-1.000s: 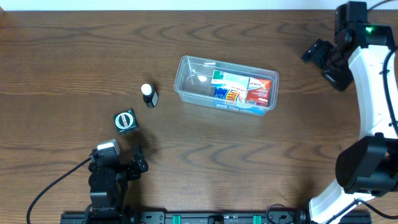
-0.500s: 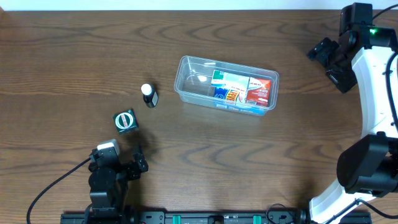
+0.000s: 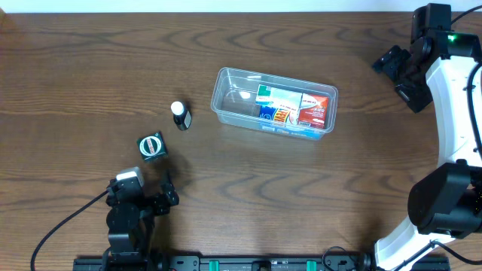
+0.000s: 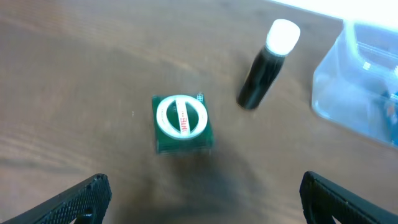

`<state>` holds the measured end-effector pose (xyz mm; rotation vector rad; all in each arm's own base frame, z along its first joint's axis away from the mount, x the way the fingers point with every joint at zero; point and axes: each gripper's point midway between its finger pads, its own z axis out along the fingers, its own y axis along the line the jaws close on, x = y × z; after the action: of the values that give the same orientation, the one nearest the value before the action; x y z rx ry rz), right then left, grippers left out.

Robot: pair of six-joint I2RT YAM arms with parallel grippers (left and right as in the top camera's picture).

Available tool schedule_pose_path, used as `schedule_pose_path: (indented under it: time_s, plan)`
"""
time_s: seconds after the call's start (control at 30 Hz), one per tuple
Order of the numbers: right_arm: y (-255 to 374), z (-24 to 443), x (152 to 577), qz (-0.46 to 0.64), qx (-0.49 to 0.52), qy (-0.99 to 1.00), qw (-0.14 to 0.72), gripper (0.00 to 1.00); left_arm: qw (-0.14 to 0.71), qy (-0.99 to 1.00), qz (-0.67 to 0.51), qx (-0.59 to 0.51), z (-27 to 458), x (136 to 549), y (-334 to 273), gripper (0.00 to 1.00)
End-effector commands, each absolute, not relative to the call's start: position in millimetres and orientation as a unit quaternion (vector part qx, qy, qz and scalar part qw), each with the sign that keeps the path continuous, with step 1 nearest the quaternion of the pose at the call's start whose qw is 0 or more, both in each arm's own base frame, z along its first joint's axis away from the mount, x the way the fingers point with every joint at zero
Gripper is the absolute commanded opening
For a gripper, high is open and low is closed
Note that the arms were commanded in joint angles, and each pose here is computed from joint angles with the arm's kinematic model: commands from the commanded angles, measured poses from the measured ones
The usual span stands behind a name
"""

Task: Pack container

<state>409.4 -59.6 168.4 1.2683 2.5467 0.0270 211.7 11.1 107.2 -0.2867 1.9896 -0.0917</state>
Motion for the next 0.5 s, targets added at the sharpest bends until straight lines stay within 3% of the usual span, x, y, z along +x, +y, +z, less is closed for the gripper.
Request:
schedule_pose_path:
  time_s: [0.0, 0.23, 0.47]
  plan:
    - [-65.8, 163.6, 407.0, -0.003, 0.451, 0.881, 0.144, 0.99, 0.567, 0.814, -0.036, -0.124, 122.3, 219.2, 14.5, 0.98]
    - [-65.8, 163.6, 406.9, -0.003, 0.451, 0.881, 0.144, 0.99, 0.565, 0.785, -0.111, -0.229, 161.8, 225.4, 14.7, 0.98]
    - [-65.8, 163.6, 407.0, -0.003, 0.451, 0.881, 0.144, 0.99, 0.486, 0.837, -0.051, -0.246, 216.5, 256.1, 27.4, 0.98]
